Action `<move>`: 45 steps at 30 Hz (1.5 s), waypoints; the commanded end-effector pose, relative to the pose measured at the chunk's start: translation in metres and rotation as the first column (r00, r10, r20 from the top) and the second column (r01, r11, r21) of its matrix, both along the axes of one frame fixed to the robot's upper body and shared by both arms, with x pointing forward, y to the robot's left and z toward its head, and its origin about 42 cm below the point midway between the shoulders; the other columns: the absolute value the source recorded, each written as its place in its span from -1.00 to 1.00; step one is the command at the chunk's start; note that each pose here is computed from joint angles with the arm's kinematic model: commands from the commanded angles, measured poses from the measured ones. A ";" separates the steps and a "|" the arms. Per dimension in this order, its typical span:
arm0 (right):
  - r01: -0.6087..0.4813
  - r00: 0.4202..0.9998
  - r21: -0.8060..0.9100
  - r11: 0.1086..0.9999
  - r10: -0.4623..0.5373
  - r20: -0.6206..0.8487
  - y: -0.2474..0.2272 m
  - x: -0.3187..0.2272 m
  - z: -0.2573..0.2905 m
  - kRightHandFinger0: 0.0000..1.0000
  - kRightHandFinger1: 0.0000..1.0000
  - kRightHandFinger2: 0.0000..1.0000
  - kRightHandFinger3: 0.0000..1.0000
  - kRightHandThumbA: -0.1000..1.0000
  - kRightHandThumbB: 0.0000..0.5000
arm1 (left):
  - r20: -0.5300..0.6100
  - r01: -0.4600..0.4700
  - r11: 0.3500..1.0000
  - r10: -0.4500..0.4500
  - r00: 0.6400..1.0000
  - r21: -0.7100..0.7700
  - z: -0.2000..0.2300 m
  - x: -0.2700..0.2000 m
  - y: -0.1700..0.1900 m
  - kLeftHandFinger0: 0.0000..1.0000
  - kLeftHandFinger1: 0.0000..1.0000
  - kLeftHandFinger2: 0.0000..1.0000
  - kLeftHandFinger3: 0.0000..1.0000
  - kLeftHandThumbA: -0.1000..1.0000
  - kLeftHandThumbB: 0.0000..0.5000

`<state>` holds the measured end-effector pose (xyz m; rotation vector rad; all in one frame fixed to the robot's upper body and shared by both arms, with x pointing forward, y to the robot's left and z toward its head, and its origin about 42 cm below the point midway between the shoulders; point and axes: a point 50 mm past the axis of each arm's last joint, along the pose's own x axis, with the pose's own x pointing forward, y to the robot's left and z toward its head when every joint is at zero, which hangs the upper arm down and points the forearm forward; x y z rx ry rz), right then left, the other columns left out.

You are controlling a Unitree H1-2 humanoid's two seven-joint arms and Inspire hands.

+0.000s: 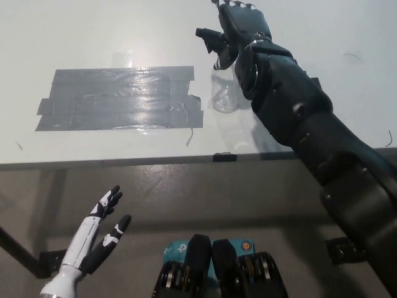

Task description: The robot grabs the black lid of the spray bottle on the desk and places it on the black area of the desk

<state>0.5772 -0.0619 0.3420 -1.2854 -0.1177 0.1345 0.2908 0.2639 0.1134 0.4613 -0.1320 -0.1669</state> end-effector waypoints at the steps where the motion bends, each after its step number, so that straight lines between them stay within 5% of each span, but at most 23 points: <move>1: -0.006 0.995 0.012 1.000 0.004 0.103 0.016 0.001 0.039 1.00 1.00 1.00 1.00 0.98 1.00 | 0.051 0.035 0.999 -0.037 0.998 0.039 0.014 0.005 0.001 1.00 1.00 1.00 1.00 0.78 -0.30; 22: 0.023 1.000 0.033 0.999 -0.023 0.018 0.003 0.006 0.013 1.00 1.00 1.00 1.00 0.88 0.90 | 0.054 0.045 0.998 -0.047 0.997 0.051 0.014 0.007 0.001 1.00 1.00 1.00 1.00 0.79 -0.32; 23: 0.025 0.999 0.033 0.999 -0.025 0.026 0.004 0.005 0.012 0.24 0.56 0.98 1.00 0.72 0.58 | 0.052 0.046 0.998 -0.048 0.997 0.043 0.014 0.006 0.001 1.00 1.00 1.00 1.00 0.78 -0.35; 24: 0.024 0.999 0.035 0.999 -0.025 0.027 0.004 0.005 0.012 0.08 0.43 0.87 1.00 0.69 0.54 | 0.050 0.045 0.998 -0.047 0.998 0.040 0.015 0.006 0.001 1.00 1.00 1.00 1.00 0.77 -0.35; 25: 0.014 0.999 0.061 0.998 -0.016 0.034 0.003 0.005 0.011 -0.74 -0.52 -0.19 0.73 0.30 0.23 | 0.054 0.047 0.998 -0.049 0.997 0.043 0.016 0.007 0.001 1.00 1.00 1.00 1.00 0.76 -0.37; 26: 0.011 0.999 0.083 0.996 -0.014 0.041 0.002 0.005 0.009 -0.95 -0.81 -0.52 0.39 -0.01 0.07 | 0.057 0.051 0.998 -0.054 0.997 0.043 0.016 0.007 0.000 1.00 1.00 1.00 1.00 0.76 -0.38; 27: 0.004 0.998 0.119 0.993 -0.011 0.060 0.000 0.005 0.007 -1.00 -0.99 -0.93 -0.19 -0.36 -0.10 | 0.059 0.056 0.998 -0.058 0.997 0.041 0.016 0.008 0.000 1.00 1.00 1.00 1.00 0.76 -0.36; 28: 0.000 0.997 0.145 0.989 -0.012 0.077 -0.001 0.005 0.006 -1.00 -1.00 -1.00 -0.58 -0.69 -0.20 | 0.060 0.058 0.998 -0.060 0.996 0.040 0.017 0.009 -0.001 1.00 1.00 1.00 1.00 0.76 -0.35; 29: -0.002 0.996 0.166 0.986 -0.013 0.092 -0.002 0.005 0.004 -1.00 -1.00 -0.98 -0.65 -0.78 -0.21 | 0.060 0.059 0.997 -0.061 0.996 0.040 0.017 0.009 -0.001 1.00 1.00 1.00 1.00 0.76 -0.35; 30: -0.007 0.994 0.189 0.982 -0.013 0.104 -0.002 0.004 0.002 -1.00 -0.90 -0.74 -0.57 -0.88 -0.28 | 0.064 0.058 0.997 -0.061 0.996 0.043 0.017 0.009 0.000 1.00 1.00 1.00 1.00 0.76 -0.36; 31: -0.010 0.993 0.202 0.979 -0.014 0.119 -0.002 0.003 0.000 -1.00 -0.74 -0.41 -0.32 -0.85 -0.34 | 0.066 0.058 0.997 -0.061 0.996 0.052 0.017 0.009 0.000 1.00 1.00 1.00 1.00 0.76 -0.37; 33: -0.013 0.991 0.213 0.977 -0.015 0.131 -0.003 0.003 0.001 -1.00 -0.64 -0.17 0.03 -0.68 -0.38 | 0.072 0.058 0.997 -0.062 0.995 0.051 0.017 0.010 0.000 1.00 1.00 1.00 1.00 0.76 -0.35; 42: -0.046 0.979 0.269 0.962 -0.010 0.205 0.002 0.002 0.010 -1.00 -0.87 -0.30 0.04 -0.39 -0.36 | 0.071 0.066 0.997 -0.069 0.995 0.044 0.019 0.011 -0.002 1.00 1.00 1.00 1.00 0.75 -0.32; 45: -0.057 0.977 0.281 0.958 -0.004 0.211 0.005 0.002 0.014 -1.00 -0.97 -0.39 -0.14 -0.30 -0.36 | 0.076 0.068 0.997 -0.071 0.995 0.041 0.018 0.012 -0.002 1.00 1.00 1.00 1.00 0.74 -0.34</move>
